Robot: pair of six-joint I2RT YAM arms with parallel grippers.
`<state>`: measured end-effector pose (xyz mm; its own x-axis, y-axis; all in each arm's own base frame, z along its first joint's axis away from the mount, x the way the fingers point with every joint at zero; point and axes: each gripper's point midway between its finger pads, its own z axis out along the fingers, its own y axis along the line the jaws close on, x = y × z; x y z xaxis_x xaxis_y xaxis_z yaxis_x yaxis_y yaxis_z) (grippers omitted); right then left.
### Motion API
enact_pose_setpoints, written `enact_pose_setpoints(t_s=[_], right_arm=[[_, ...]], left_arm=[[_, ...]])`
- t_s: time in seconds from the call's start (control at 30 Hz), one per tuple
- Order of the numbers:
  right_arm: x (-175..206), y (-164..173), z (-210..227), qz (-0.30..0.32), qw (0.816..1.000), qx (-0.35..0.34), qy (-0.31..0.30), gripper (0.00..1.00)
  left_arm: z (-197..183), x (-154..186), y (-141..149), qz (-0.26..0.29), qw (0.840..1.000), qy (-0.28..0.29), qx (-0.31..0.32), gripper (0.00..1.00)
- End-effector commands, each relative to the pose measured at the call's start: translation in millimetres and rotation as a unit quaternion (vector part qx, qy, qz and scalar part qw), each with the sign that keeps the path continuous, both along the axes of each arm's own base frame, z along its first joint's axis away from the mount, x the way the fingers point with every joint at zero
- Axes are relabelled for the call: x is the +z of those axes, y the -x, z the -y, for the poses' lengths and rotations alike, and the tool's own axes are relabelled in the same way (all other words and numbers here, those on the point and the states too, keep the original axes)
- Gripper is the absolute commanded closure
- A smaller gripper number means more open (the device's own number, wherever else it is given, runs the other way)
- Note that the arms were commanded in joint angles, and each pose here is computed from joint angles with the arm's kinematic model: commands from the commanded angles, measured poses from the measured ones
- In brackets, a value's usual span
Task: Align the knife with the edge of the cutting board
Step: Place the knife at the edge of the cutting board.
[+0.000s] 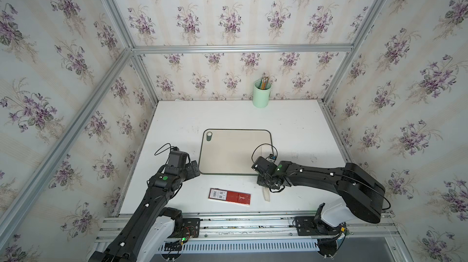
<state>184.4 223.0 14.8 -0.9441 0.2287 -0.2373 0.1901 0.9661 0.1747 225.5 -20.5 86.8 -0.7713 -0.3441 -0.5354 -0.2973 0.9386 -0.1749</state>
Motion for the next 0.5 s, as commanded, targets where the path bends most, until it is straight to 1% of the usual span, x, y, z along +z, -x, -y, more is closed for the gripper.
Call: enact_pose_setpoints(t_s=[0.0,0.27,0.37,0.47], right_arm=[[-0.8,0.9,5.9,0.001,1.000,-0.005,0.010,0.62],[0.9,2.2,9.7,0.007,1.000,-0.013,0.006,0.54],[2.8,5.2,9.1,0.007,1.000,-0.009,0.000,0.49],[10.1,9.2,2.2,0.008,1.000,0.004,-0.021,0.42]], left_arm=[[0.0,1.6,-1.5,0.005,1.000,0.002,0.002,0.01],[-0.5,1.5,-1.3,0.006,1.000,0.001,0.003,0.01],[-0.4,1.6,-1.2,0.005,1.000,0.001,0.003,0.01],[-0.5,2.5,-1.0,0.007,1.000,0.002,0.004,0.01]])
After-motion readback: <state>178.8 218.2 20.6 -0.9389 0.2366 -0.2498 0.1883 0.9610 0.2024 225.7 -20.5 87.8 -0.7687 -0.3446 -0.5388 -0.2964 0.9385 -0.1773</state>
